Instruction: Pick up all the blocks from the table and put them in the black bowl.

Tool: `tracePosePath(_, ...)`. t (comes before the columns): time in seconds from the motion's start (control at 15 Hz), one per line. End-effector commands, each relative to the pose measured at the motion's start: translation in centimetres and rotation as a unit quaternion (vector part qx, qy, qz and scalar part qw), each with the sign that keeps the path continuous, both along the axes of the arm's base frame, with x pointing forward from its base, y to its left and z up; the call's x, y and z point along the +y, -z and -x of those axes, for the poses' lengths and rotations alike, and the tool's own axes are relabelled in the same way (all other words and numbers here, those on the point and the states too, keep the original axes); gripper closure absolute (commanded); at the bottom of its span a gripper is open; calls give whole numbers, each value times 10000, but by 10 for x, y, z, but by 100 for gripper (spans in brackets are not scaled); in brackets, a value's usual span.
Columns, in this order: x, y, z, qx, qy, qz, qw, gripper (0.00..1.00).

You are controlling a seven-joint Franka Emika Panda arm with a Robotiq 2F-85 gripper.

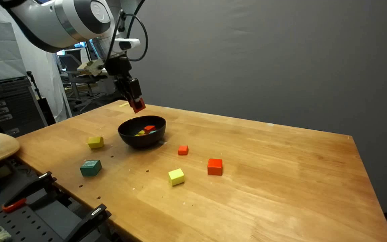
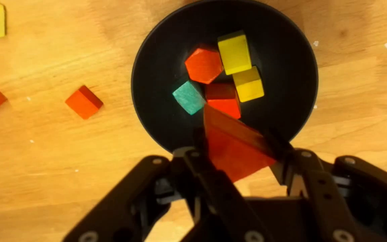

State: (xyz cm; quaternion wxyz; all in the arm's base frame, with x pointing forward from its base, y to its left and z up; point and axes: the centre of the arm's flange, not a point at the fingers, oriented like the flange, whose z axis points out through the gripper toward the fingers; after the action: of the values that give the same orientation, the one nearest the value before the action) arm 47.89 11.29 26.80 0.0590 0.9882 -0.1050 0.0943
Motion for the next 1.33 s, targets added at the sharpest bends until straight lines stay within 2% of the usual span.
tracePosePath(0.0,-4,33,-13,87,146,-92,9998,79)
tracePosePath(0.07,-5,38,-11,136,172,-117,9997,29)
tracePosePath(0.13,-5,41,-9,210,186,-131,9995,28)
tracePosePath(0.2,-1,39,-6,294,142,-163,9993,23)
tracePosePath(0.4,30,12,9,572,-378,-406,9968,0)
tracePosePath(0.47,15,42,4,482,-87,-293,9984,0)
tracePosePath(0.53,23,40,6,497,-156,-326,9981,8)
tracePosePath(0.6,24,41,7,509,-156,-322,9981,1)
tracePosePath(0.67,22,43,7,530,-142,-315,9980,0)
tracePosePath(0.8,20,49,4,607,-651,162,9959,0)
tracePosePath(0.87,16,47,2,490,-673,316,9960,0)
tracePosePath(0.93,2,40,0,323,-577,508,9965,0)
tracePosePath(1.07,-36,24,0,135,-291,611,9976,0)
tracePosePath(1.27,-114,2,-7,16,407,376,9985,0)
